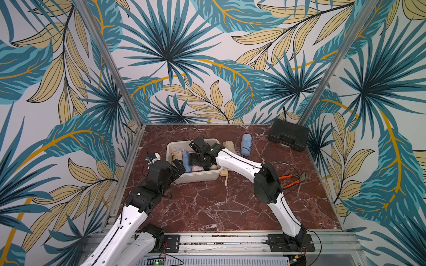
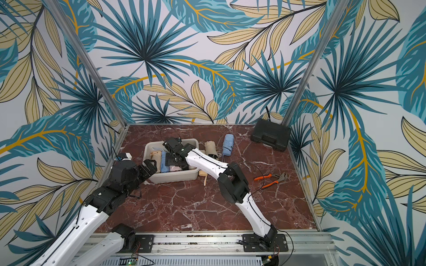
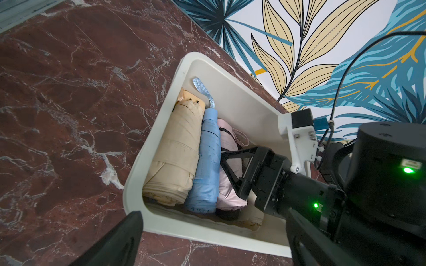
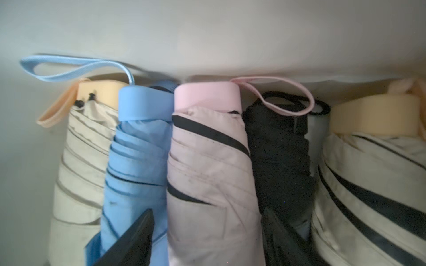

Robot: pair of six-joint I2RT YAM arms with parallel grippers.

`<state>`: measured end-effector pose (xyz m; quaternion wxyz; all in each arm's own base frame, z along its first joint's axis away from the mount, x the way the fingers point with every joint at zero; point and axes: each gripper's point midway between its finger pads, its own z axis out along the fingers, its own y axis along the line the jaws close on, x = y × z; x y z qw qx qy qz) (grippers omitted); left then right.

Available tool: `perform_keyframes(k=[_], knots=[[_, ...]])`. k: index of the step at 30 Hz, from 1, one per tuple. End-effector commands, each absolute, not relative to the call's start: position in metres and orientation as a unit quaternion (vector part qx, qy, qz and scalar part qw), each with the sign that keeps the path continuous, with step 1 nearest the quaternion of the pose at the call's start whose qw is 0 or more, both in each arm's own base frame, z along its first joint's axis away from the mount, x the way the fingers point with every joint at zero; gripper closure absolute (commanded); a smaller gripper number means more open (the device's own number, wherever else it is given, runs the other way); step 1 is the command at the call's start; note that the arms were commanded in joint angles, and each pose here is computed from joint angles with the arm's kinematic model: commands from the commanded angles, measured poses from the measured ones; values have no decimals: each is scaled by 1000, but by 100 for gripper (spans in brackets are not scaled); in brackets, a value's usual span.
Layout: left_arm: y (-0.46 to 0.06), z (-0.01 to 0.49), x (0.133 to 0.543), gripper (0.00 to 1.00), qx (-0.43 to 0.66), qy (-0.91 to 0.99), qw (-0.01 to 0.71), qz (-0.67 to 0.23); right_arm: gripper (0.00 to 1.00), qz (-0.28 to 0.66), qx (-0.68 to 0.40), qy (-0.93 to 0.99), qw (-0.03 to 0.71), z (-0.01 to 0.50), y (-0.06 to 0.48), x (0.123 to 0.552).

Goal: Put the umbrella into the storage box
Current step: Place the umbrella in the storage box, then pick up the umbrella from the center of the board.

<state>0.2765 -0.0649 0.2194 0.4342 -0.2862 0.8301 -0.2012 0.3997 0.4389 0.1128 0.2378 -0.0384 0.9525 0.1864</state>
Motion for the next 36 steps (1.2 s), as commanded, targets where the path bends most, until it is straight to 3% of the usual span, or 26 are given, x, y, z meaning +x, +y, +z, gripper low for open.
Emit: perform_keyframes(k=[1,10,15,24,30,36], knots=[[-67,229,286,0,-279,820,453,-211,21,212,-47,932,290,174,435,400],[-69,253,316,0,-250,796,508,-216,19,168,-90,910,369,245,374,377],[-79,279,345,0,-221,771,550,-232,15,98,-109,906,397,257,318,368],[-107,303,407,0,-170,764,564,-262,12,17,-18,945,326,210,213,401],[-115,290,424,0,-162,779,544,-268,10,68,-58,961,263,174,223,441],[-115,290,428,0,-165,780,538,-275,9,59,-85,972,211,131,222,475]])
